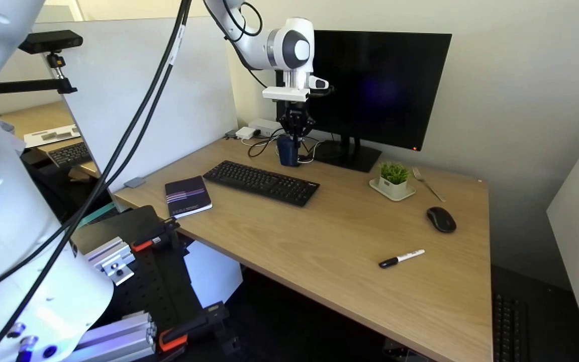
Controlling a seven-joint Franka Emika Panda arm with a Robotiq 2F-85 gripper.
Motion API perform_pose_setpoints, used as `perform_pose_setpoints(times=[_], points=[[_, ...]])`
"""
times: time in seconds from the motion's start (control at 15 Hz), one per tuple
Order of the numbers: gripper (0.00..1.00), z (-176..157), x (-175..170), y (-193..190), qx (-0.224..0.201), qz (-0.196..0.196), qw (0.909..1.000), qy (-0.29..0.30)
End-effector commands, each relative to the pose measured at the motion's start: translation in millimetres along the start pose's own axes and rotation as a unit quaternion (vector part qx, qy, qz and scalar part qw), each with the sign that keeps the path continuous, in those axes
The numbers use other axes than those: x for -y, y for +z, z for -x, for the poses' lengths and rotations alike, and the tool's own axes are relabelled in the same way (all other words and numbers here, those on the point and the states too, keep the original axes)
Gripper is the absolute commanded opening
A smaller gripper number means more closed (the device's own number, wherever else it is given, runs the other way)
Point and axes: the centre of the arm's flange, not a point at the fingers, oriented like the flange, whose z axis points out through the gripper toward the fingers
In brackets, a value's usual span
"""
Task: Move the cup to the right
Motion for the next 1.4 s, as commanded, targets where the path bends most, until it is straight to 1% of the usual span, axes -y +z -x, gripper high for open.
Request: perform_pose_setpoints(times=[0.0, 0.2, 0.33, 0.53, 0.8, 1.07, 1.33], points=[[0.01, 54, -19, 4, 0.015, 0.006, 0.9985, 0.051], [0.01, 80, -52, 16, 0.027, 0.012, 0.9936, 0.109], [0.01, 98, -78, 26, 0.027, 0.018, 0.9883, 0.149], [0.01, 122, -111, 39, 0.012, 0.027, 0.9794, 0.199], [0.01, 145, -138, 64, -0.004, 0.031, 0.9650, 0.261], [0.01, 160, -159, 82, -0.022, 0.030, 0.9483, 0.315], [0.01, 170, -191, 91, -0.035, 0.026, 0.9294, 0.366]])
